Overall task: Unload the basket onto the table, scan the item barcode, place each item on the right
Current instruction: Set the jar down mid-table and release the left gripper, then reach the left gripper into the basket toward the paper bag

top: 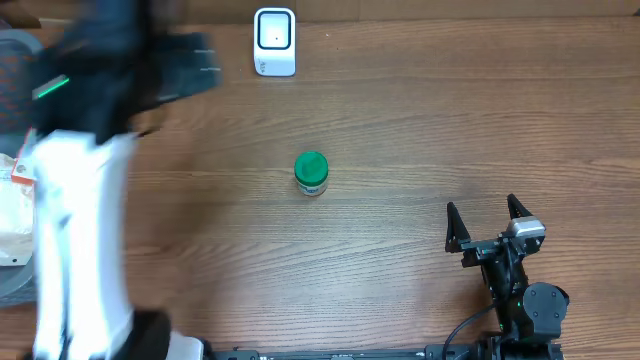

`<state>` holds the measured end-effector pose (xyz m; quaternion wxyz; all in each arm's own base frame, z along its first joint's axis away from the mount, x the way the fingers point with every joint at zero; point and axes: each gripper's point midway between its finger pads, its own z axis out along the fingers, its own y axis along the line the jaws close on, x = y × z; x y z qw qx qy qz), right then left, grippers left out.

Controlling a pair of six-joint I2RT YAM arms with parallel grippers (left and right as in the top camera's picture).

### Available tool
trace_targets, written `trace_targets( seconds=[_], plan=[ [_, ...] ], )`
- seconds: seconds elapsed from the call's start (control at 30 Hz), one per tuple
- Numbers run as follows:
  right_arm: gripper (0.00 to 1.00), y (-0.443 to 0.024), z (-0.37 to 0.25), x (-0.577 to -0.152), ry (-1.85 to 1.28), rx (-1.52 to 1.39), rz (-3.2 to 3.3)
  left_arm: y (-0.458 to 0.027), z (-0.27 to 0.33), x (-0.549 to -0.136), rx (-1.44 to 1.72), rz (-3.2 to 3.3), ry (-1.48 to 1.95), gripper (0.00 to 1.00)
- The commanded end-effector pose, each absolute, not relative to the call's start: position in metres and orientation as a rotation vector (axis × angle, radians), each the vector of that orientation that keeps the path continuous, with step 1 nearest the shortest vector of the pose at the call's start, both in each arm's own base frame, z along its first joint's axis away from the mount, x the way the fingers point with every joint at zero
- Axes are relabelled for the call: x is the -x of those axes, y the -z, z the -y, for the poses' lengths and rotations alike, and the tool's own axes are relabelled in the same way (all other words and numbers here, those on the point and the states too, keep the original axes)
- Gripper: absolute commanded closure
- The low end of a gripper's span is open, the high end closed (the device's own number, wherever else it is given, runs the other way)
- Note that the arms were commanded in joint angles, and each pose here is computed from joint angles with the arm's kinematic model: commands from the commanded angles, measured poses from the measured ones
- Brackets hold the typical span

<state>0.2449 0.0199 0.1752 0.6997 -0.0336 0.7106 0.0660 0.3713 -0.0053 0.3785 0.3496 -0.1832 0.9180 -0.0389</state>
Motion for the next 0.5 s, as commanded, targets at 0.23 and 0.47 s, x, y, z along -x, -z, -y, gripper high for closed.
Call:
trace_targets(
  seconds=[0.23, 0.47],
  plan=[
    [0.00, -0.174, -0.020, -0.245, -0.150, 0.074, -1.577, -0.395, -0.203, -0.290, 1.143, -2.076, -0.023, 0.10],
    [0.00, -0.174, -0.020, -0.245, -0.150, 0.074, -1.577, -0.307, -0.276, -0.283, 1.456, -2.155, 0.048, 0.11]
  ],
)
